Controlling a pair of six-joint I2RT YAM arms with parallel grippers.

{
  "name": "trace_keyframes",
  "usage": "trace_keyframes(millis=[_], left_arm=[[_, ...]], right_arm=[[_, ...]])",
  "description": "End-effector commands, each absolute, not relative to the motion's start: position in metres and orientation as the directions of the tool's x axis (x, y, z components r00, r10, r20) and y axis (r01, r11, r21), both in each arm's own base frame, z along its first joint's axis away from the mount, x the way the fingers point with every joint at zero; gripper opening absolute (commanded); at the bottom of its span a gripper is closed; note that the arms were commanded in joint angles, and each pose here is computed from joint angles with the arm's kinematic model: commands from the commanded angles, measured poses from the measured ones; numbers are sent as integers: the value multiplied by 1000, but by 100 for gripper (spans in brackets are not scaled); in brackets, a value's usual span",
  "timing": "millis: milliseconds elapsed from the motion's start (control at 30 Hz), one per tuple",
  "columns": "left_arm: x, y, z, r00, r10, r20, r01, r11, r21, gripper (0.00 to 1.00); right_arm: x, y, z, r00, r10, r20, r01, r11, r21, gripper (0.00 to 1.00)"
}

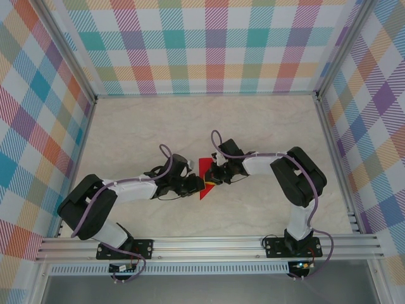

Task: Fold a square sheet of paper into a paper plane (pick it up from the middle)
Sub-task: Third fold the triangle at the center of the table.

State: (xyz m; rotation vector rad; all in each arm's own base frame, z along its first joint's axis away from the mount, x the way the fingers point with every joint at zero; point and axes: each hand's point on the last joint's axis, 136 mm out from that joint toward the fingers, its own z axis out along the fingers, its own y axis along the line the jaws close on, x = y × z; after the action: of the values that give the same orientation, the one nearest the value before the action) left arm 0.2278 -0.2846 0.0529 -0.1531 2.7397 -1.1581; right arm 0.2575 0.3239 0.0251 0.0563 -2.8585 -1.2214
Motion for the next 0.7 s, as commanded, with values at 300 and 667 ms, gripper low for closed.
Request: trace_keyframes(millis=[300,667], left_arm=[[226,-297,50,-987,-125,-102,-14,695,-719,20],[226,-299,51,-987,-120,-105,-8,695,-719,20]], right_arm=[[264,330,27,-999,-49,-1,-35,685,727,0],[266,330,26,-1000,-29,0,-20,691,723,0]])
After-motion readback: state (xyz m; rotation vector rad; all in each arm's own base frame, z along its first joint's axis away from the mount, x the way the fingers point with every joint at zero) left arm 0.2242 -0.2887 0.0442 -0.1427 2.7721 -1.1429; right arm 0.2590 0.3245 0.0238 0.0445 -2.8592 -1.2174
